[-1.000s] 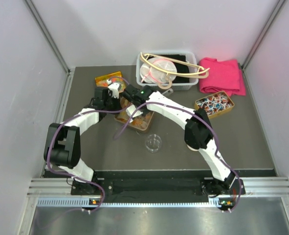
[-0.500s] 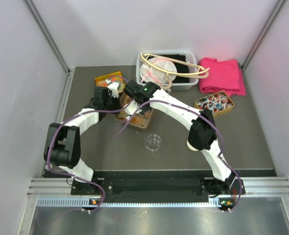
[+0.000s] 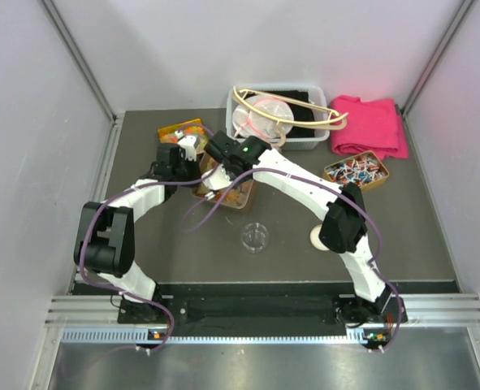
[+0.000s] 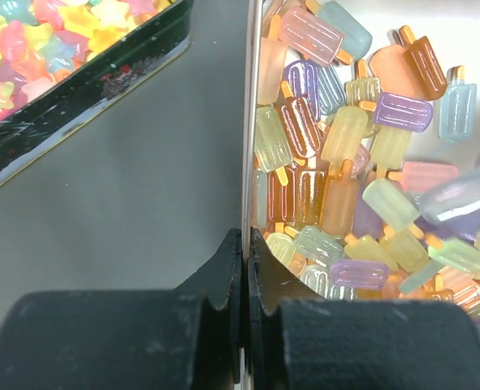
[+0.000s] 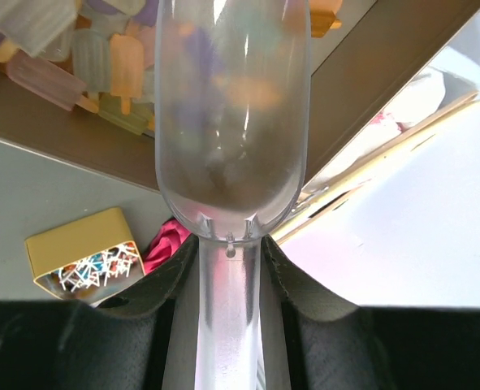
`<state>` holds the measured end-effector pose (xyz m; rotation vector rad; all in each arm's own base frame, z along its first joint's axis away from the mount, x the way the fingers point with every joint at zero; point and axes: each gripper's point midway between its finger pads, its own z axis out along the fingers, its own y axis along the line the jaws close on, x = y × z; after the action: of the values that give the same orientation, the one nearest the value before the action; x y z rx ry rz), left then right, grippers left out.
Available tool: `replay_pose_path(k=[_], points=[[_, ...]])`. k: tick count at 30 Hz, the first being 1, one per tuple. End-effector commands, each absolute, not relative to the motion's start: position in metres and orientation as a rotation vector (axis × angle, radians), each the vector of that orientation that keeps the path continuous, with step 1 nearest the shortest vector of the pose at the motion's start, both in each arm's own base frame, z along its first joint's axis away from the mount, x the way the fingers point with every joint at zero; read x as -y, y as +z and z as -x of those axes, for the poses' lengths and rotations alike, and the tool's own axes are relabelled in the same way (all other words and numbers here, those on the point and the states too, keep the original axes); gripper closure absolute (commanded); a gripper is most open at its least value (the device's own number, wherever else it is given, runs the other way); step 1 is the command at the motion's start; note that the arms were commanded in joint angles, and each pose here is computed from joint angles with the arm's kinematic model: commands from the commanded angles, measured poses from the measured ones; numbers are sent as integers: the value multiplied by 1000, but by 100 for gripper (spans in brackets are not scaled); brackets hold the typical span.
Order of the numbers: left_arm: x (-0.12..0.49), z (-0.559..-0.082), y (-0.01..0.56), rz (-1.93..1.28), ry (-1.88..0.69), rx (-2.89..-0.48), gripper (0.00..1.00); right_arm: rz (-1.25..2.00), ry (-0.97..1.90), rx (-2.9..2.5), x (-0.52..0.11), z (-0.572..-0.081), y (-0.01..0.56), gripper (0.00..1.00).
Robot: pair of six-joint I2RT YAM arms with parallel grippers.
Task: Pack the candies
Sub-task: Scoop the fake candies from the storage box.
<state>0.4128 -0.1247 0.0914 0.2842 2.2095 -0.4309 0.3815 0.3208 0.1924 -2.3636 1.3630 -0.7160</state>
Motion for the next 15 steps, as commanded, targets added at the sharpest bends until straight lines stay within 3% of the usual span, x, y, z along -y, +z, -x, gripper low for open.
replay_pose_path(k=[1,15], points=[[137,-455,168,-247,-490,-1945,100,2291,-641,-1262,-338,-361,234,100],[135,-454,169,-241,-479,-1941,100,2235,-1028,-1190,-318,-403,252,100]])
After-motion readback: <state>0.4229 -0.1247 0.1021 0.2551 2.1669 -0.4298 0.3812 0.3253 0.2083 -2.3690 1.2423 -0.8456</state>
